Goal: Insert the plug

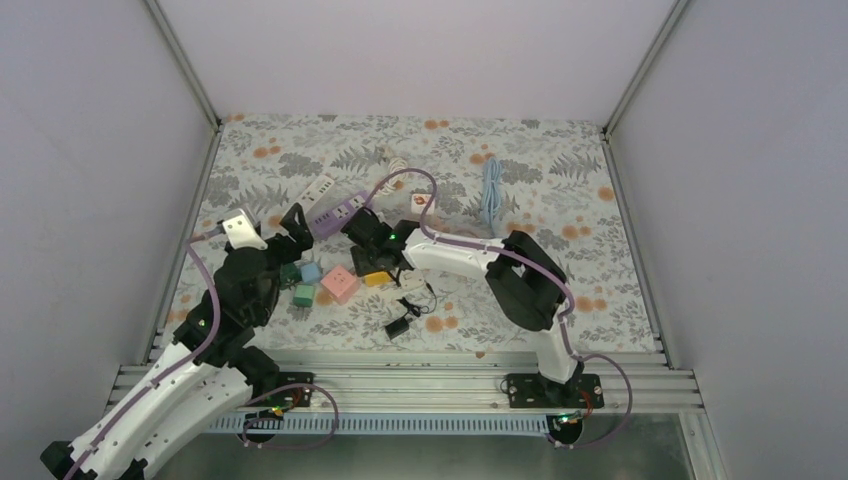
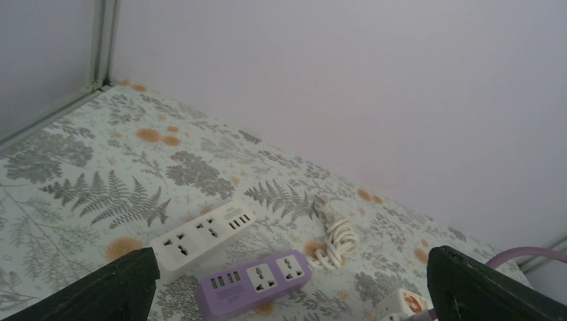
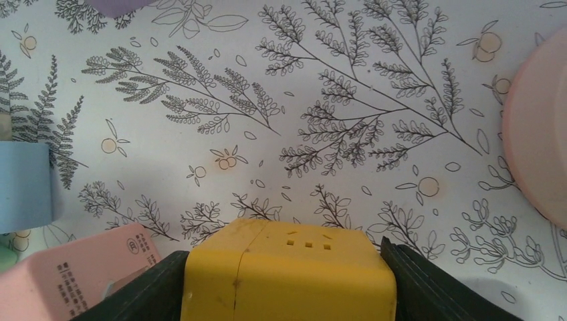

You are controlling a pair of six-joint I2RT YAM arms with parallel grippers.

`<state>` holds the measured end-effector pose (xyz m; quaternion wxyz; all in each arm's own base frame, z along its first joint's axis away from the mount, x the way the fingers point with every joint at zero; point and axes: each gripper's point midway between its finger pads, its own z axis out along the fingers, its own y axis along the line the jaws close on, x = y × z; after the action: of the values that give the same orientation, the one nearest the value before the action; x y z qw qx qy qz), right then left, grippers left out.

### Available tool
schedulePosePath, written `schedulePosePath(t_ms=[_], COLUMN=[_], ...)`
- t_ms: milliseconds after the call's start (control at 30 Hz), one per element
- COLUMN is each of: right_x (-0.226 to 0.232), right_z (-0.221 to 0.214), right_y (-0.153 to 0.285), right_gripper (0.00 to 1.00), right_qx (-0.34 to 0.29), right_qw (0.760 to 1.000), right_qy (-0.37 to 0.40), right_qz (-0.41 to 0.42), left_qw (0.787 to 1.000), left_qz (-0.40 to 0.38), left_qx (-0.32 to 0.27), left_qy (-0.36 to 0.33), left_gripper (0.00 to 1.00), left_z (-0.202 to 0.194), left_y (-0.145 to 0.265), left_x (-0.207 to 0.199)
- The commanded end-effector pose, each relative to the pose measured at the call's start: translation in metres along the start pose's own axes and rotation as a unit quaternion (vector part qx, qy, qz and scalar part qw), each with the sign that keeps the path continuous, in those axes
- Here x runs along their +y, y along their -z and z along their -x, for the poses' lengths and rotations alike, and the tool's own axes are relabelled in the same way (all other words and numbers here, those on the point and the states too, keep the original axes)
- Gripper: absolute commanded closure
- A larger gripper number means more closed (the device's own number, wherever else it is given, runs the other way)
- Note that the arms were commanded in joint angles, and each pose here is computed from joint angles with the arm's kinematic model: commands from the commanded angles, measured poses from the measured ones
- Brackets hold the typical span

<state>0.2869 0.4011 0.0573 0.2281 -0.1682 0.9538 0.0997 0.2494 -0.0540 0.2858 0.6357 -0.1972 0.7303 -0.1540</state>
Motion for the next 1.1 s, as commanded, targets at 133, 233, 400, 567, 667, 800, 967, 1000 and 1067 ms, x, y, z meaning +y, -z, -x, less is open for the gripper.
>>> schedulePosePath(t_ms=[133,233,400,567,667,800,967,1000,1067], right_x=[0.004,0.0,-0.032,-0.049,-0.054,-0.059,-0.064,-0.063,-0.062], right_z=[0.045,0.067,0.1,0.116,0.119,0.116,0.105,0.102,0.097], right_y=[0.06,0.092,0.152,0.212,0.25,0.284,0.322,0.329,0.339], right_gripper=[0.45,0.45,0.45,0.45,0.44,0.43,0.44,0.44,0.44], right_qx=[-0.108,-0.148,-0.191,-0.212,-0.225,-0.216,-0.179,-0.175,-0.165], right_qw=[0.992,0.98,0.948,0.895,0.866,0.84,0.796,0.79,0.784], right_qy=[-0.046,-0.078,-0.151,-0.218,-0.231,-0.233,-0.232,-0.228,-0.225], right_qz=[0.052,0.109,0.206,0.325,0.383,0.44,0.529,0.541,0.554], left_qw=[0.998,0.996,0.981,0.942,0.909,0.869,0.83,0.819,0.793], left_qz=[-0.061,-0.081,-0.183,-0.324,-0.396,-0.463,-0.513,-0.528,-0.56], left_qx=[0.007,0.017,0.055,0.059,0.059,0.056,0.034,0.028,0.014], left_qy=[0.02,0.015,-0.021,-0.072,-0.113,-0.166,-0.215,-0.224,-0.238], left_gripper=[0.0,0.0,0.0,0.01,0.01,0.03,0.04,0.04,0.05], left_z=[-0.003,-0.009,-0.028,-0.034,-0.039,-0.043,-0.039,-0.039,-0.039], left_y=[-0.002,-0.005,-0.009,0.006,0.015,0.02,0.018,0.02,0.027], left_x=[-0.022,-0.031,-0.075,-0.127,-0.154,-0.183,-0.211,-0.217,-0.227])
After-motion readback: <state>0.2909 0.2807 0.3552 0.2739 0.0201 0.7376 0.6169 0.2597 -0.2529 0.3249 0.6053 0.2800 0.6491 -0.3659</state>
